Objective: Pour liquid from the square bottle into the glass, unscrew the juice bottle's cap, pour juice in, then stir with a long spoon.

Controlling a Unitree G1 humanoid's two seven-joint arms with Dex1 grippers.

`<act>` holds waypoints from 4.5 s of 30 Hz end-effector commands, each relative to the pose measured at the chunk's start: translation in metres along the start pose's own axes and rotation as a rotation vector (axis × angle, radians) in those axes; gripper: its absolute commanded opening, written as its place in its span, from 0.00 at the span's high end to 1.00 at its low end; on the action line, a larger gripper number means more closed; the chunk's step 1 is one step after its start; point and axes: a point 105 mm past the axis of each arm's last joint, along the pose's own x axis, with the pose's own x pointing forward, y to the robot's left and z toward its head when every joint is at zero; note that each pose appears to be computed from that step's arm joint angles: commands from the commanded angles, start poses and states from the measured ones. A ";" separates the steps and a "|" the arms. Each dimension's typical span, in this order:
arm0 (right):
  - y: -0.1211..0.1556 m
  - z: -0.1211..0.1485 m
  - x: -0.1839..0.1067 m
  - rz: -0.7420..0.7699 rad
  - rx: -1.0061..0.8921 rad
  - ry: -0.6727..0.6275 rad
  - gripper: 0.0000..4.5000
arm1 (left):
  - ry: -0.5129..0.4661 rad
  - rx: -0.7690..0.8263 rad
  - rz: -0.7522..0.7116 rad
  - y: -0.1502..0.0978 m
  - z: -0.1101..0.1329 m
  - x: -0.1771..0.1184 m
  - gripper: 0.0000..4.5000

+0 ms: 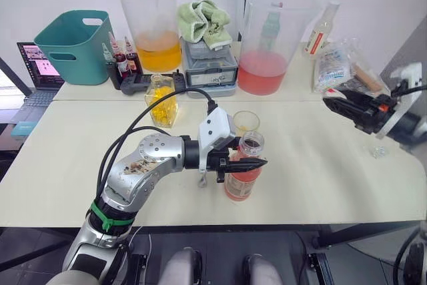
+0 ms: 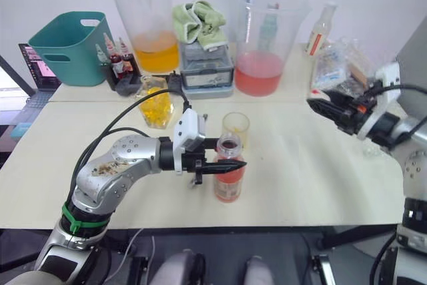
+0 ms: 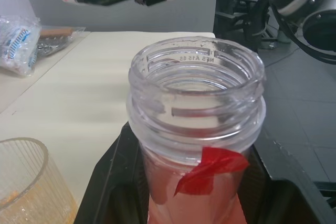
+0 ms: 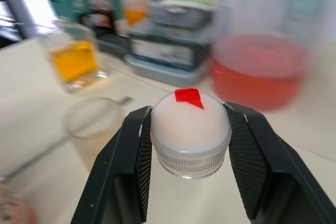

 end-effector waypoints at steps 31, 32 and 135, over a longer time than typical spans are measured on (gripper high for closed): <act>-0.041 -0.129 0.003 -0.832 0.092 0.098 0.42 | -0.015 -0.022 -0.012 -0.006 -0.004 -0.007 0.64; -0.040 -0.127 0.003 -0.825 0.096 0.095 0.35 | -0.018 -0.021 -0.022 -0.007 -0.004 -0.008 0.64; 0.134 0.017 -0.006 0.136 -0.057 0.066 0.01 | 0.333 1.179 0.577 0.149 0.021 0.011 0.64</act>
